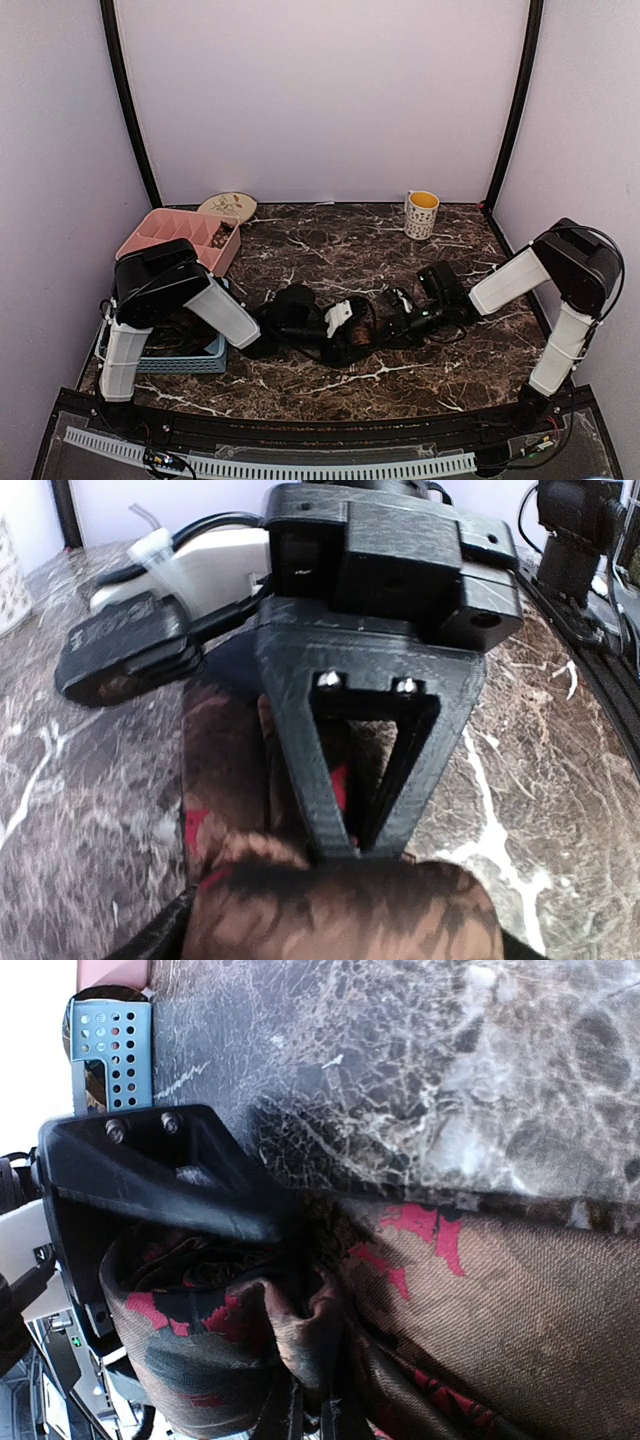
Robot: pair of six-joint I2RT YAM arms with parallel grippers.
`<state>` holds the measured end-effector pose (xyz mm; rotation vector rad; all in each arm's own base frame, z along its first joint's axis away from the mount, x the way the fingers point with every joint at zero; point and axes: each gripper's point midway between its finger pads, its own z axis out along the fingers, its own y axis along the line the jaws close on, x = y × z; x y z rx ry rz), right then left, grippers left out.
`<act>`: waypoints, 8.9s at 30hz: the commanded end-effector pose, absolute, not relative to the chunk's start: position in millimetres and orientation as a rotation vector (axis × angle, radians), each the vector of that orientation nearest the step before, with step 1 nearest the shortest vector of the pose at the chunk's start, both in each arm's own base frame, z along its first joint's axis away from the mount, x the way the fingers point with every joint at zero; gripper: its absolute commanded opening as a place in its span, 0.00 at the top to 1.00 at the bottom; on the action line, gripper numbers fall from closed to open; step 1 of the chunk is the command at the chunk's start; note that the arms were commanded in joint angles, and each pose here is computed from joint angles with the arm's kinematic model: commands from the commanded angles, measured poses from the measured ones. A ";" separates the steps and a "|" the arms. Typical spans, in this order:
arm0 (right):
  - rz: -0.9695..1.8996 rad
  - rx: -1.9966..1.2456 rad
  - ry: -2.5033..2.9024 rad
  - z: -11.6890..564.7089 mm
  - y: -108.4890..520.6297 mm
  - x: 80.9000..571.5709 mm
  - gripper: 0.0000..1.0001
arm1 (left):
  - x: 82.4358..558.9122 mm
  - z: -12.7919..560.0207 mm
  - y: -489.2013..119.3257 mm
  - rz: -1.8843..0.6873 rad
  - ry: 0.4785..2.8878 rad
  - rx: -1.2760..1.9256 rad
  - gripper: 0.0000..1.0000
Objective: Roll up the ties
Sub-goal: Roll the tie at the center of the board.
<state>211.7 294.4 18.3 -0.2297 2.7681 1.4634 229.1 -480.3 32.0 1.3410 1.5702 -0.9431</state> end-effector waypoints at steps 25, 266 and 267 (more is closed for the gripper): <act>1.061 -0.167 2.939 -21.4 253.4 206.5 0.80 | 201.1 18.2 -431.2 -1.036 1.682 1.364 0.74; 1.427 -0.294 2.782 58.1 344.2 184.7 0.55 | 197.8 -19.3 -426.7 -0.846 1.812 1.443 0.67; 1.417 -0.289 2.786 57.2 343.6 186.0 0.56 | 196.9 -19.5 -426.8 -0.852 1.811 1.446 0.67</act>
